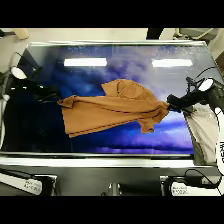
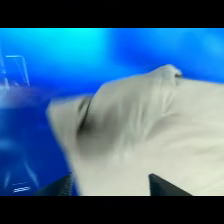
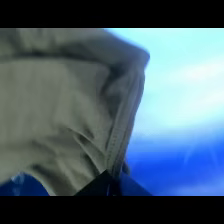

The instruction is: Fold the shirts.

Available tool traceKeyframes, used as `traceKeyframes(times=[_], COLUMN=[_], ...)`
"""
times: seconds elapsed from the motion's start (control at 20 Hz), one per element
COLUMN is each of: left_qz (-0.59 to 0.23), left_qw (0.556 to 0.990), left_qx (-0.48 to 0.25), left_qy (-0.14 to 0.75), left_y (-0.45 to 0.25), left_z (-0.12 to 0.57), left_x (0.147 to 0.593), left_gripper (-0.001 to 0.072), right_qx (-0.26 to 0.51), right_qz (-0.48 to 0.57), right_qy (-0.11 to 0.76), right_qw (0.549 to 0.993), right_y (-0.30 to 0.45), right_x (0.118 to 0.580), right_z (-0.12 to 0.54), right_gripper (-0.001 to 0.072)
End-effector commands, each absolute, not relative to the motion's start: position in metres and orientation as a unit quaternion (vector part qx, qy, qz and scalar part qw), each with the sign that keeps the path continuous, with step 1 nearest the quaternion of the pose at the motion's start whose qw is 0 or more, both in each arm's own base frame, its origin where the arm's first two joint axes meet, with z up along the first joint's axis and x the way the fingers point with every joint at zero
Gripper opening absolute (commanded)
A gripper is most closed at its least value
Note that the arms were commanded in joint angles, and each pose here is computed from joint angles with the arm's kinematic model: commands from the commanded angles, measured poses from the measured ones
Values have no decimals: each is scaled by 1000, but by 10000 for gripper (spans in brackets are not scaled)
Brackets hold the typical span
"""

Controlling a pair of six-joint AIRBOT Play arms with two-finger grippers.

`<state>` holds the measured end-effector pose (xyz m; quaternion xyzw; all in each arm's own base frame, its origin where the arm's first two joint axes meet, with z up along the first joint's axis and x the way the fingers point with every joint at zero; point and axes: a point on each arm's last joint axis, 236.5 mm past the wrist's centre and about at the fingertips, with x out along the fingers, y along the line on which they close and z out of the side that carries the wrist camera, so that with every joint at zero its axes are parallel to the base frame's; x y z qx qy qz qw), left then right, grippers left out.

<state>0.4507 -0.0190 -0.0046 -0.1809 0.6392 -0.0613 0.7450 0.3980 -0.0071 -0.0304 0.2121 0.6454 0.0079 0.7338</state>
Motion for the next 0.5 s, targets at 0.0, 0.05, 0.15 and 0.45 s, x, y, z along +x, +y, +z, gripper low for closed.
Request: traceKeyframes(times=[0.0, 0.05, 0.15, 0.45], left_qz=[-44, -41, -50, -65], left_qw=[735, 726, 702, 673], left_qx=[-173, -180, -210, -315], left_qy=[654, 663, 679, 666], left_y=[8, 3, -25, -90], left_z=[15, 2, -36, -104], left_x=[402, 379, 333, 298], left_gripper=[542, 543, 575, 646], right_qx=[189, 188, 191, 192], right_qz=[12, 12, 14, 16], right_qy=[676, 675, 674, 680], right_qw=[713, 713, 714, 707], right_y=[-10, -11, -9, -7], right_x=[379, 379, 381, 376], right_z=[-34, -34, -34, -34], right_gripper=[15, 15, 15, 16])
